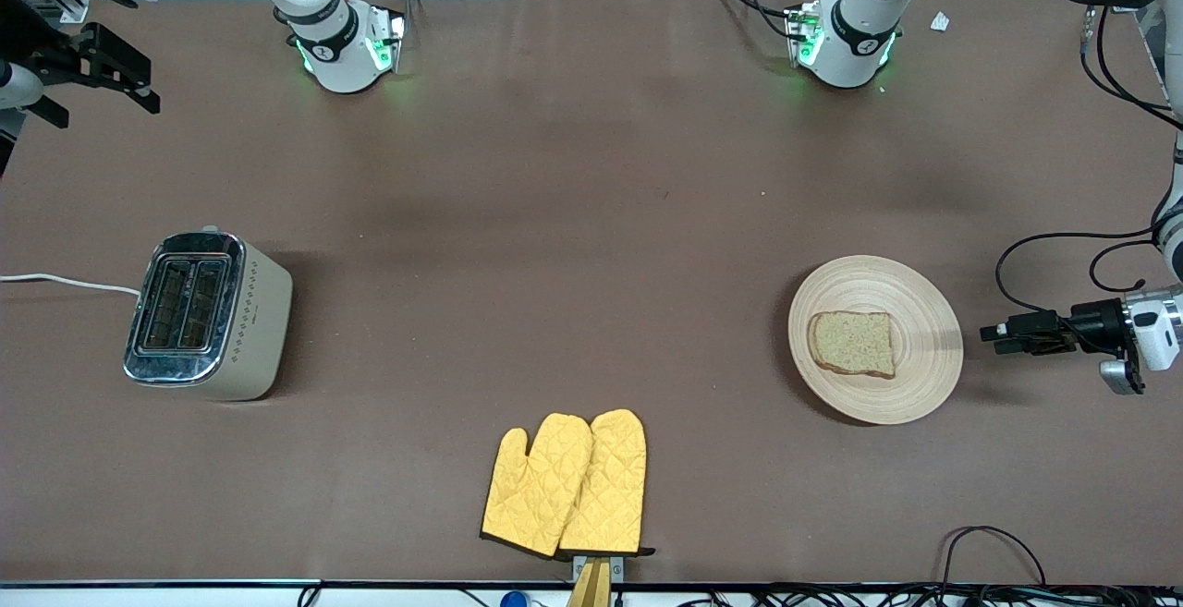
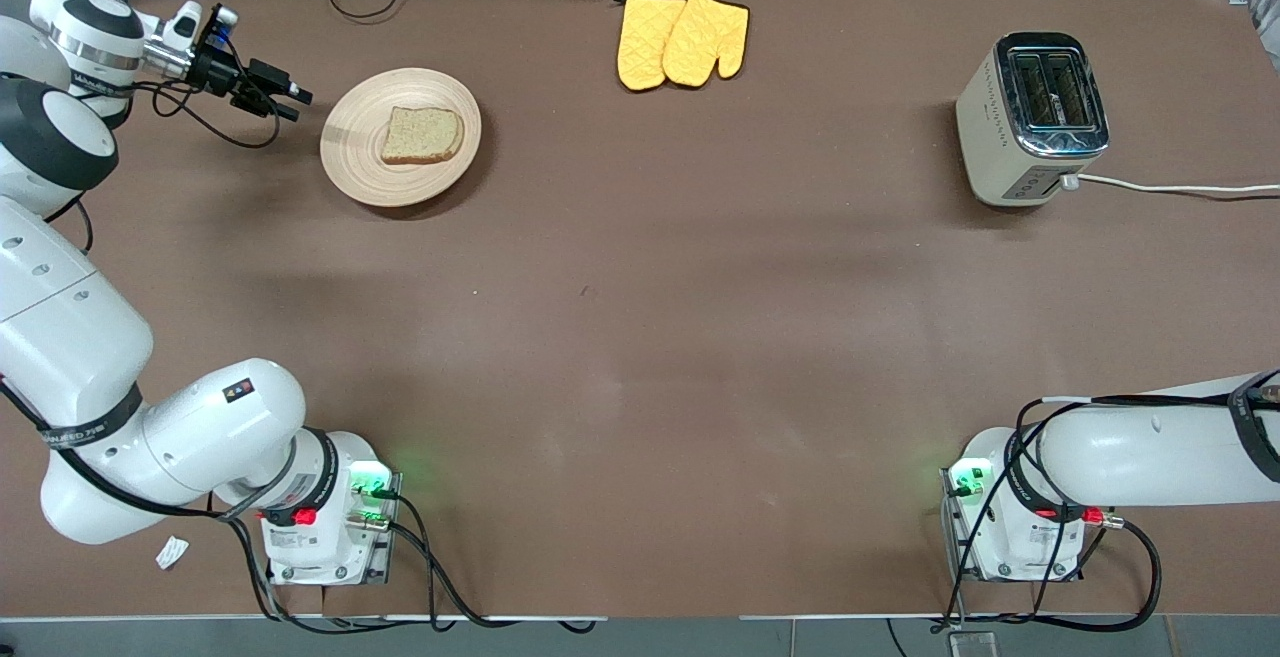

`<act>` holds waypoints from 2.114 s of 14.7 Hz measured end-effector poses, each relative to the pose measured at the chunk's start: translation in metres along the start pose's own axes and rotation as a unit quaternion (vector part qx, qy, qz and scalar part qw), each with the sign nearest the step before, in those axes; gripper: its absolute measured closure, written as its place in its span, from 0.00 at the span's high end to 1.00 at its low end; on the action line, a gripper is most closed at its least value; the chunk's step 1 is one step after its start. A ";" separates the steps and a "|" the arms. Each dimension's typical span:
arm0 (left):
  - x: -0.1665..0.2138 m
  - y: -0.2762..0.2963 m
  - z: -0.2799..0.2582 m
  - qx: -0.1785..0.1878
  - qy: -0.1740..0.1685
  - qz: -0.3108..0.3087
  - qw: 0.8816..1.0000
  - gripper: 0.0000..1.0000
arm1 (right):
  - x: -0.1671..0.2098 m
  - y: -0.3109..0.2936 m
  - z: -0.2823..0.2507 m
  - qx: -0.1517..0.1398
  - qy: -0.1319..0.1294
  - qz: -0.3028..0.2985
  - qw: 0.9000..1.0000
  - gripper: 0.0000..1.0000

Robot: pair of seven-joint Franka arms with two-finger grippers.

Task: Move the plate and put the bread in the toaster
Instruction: 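Grip the rim of the wooden plate with the left gripper, then slide the plate toward the table middle while the right gripper reaches over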

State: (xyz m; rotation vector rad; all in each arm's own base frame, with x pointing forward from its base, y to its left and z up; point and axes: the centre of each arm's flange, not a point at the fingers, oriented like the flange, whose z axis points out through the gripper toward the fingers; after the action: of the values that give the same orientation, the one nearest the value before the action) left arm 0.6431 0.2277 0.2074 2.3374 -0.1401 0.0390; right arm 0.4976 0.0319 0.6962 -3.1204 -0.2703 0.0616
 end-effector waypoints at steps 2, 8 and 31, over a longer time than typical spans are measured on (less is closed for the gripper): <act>-0.002 -0.008 0.009 -0.004 -0.003 0.008 1.000 0.79 | 0.000 0.000 0.000 0.000 0.000 0.000 1.000 1.00; -0.007 -0.025 0.029 -0.011 -0.008 0.022 1.000 0.65 | 0.000 0.000 0.000 0.000 0.000 0.000 1.000 1.00; 0.013 0.003 0.054 -0.048 -0.014 0.059 0.997 0.11 | 0.000 -0.001 0.000 0.000 -0.001 0.000 1.000 1.00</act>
State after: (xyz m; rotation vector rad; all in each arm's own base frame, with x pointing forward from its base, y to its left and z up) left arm 0.6548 0.1857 0.1733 2.2317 -0.2872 0.0568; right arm 0.4971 0.0324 0.6964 -3.1202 -0.2710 0.0636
